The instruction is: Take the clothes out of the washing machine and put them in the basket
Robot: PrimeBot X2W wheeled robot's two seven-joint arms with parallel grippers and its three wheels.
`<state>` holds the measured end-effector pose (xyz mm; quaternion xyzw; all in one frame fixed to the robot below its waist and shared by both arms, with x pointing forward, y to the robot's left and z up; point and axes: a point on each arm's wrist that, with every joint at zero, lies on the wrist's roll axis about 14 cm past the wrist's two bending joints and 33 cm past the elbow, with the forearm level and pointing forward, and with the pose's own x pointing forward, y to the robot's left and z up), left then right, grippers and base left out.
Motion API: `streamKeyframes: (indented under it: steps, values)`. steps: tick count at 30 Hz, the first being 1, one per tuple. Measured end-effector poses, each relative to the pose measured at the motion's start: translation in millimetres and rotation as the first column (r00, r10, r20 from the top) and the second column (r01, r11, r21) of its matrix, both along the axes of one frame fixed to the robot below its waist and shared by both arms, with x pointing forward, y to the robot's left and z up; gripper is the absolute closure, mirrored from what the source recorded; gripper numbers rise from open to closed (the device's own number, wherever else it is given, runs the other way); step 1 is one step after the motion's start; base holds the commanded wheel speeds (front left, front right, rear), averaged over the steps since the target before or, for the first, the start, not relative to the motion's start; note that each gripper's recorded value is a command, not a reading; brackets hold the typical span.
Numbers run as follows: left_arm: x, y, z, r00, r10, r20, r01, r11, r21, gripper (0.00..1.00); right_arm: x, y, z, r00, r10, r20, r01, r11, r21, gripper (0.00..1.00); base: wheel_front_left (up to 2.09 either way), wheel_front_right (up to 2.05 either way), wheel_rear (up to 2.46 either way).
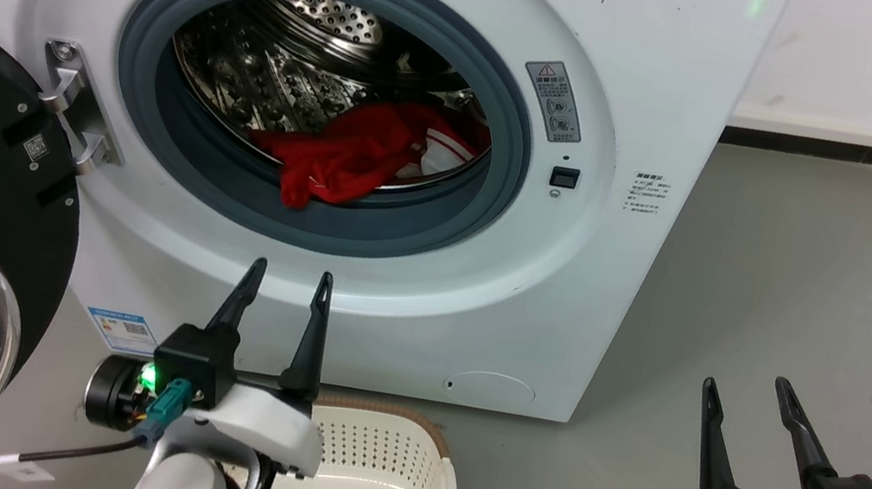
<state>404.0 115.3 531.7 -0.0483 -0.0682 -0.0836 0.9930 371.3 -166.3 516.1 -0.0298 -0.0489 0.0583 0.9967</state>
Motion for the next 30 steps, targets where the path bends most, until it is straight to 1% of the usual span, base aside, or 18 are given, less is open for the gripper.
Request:
streamKeyframes:
  steps: [7,15,19,24,30]
  values:
    - [25,1,8,1.0,0.015,0.024,-0.015,1.0,0.0,0.0,13,1,0,1.0,0.005,0.004,-0.005,1.0,0.005,0.0,0.0,0.0,0.0]
    - [74,0,0,1.0,0.014,0.015,-0.015,0.999,0.043,0.0,35,2,-6,1.0,0.008,-0.005,-0.008,1.0,0.007,0.0,0.0,0.0,0.0]
    - [105,-1,-14,1.0,0.006,-0.013,-0.005,0.997,0.07,0.0,47,1,-14,1.0,0.006,-0.021,-0.006,1.0,0.017,0.0,0.0,0.0,0.0]
    - [143,-2,-41,0.997,-0.001,-0.077,0.009,0.995,0.099,0.0,58,-3,-29,0.999,-0.003,-0.053,0.004,1.0,0.027,0.0,0.0,0.0,0.0]
    - [184,-2,-77,0.985,-0.014,-0.169,0.041,0.987,0.156,0.0,65,-10,-49,0.995,-0.02,-0.099,0.023,0.999,0.03,0.0,0.0,0.0,0.0]
